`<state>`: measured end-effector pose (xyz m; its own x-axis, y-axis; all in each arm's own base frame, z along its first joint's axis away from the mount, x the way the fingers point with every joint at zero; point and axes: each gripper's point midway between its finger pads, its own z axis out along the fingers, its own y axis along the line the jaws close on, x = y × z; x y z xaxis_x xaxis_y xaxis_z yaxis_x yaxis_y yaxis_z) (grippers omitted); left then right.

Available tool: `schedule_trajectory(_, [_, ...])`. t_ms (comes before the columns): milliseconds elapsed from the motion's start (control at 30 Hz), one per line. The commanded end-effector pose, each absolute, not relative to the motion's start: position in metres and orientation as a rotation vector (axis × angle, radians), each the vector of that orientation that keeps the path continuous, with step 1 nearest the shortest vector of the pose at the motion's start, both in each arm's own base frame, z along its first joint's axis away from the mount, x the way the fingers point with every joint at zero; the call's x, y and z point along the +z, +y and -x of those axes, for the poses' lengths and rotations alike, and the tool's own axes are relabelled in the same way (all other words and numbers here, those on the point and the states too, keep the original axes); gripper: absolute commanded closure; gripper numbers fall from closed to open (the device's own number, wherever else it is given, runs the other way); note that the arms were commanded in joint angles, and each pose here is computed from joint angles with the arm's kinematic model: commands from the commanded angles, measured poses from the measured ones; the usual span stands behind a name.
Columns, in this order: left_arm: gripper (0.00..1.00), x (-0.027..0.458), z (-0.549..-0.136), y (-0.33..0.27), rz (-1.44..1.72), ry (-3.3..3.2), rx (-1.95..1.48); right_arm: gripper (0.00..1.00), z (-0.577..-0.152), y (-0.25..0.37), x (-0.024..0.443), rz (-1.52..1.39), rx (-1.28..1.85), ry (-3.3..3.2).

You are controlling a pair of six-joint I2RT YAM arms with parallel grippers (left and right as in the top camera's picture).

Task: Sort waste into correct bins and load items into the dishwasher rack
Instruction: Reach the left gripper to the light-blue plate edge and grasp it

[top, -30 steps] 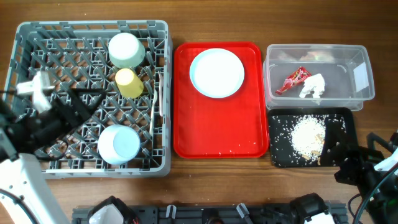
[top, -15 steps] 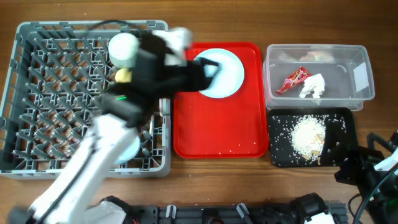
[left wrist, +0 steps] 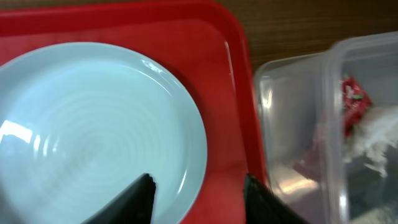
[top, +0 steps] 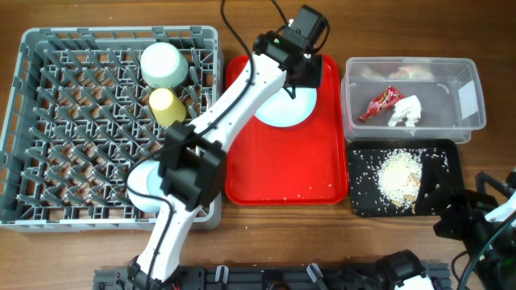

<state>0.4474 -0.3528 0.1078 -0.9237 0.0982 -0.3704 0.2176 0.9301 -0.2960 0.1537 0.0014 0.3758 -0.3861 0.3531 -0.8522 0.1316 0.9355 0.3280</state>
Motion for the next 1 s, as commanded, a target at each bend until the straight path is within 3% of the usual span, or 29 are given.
schedule_trajectory(0, [0.69,0.074,-0.446,-0.369,-0.303,2.747,-0.436,0.0,-0.153,-0.002,0.379,-0.371,0.237,1.951])
schedule_trajectory(133, [0.76,0.058,-0.432,-0.387,-0.358,2.757,-0.412,0.0,-0.153,-0.002,0.379,-0.371,0.237,1.951])
schedule_trajectory(600, [0.79,0.011,-0.427,-0.376,-0.378,2.749,-0.111,0.0,-0.153,-0.002,0.379,-0.371,0.237,1.951])
schedule_trajectory(767, [0.92,0.06,-0.439,-0.377,-0.343,2.667,-0.168,0.0,-0.153,-0.002,0.379,-0.371,0.237,1.951])
schedule_trajectory(867, [0.92,0.092,-0.448,-0.372,-0.309,2.617,-0.207,0.0,-0.153,-0.002,0.379,-0.371,0.237,1.951])
schedule_trajectory(967, [0.87,0.084,-0.45,-0.363,-0.296,2.64,-0.184,0.0,-0.153,-0.002,0.379,-0.371,0.237,1.951])
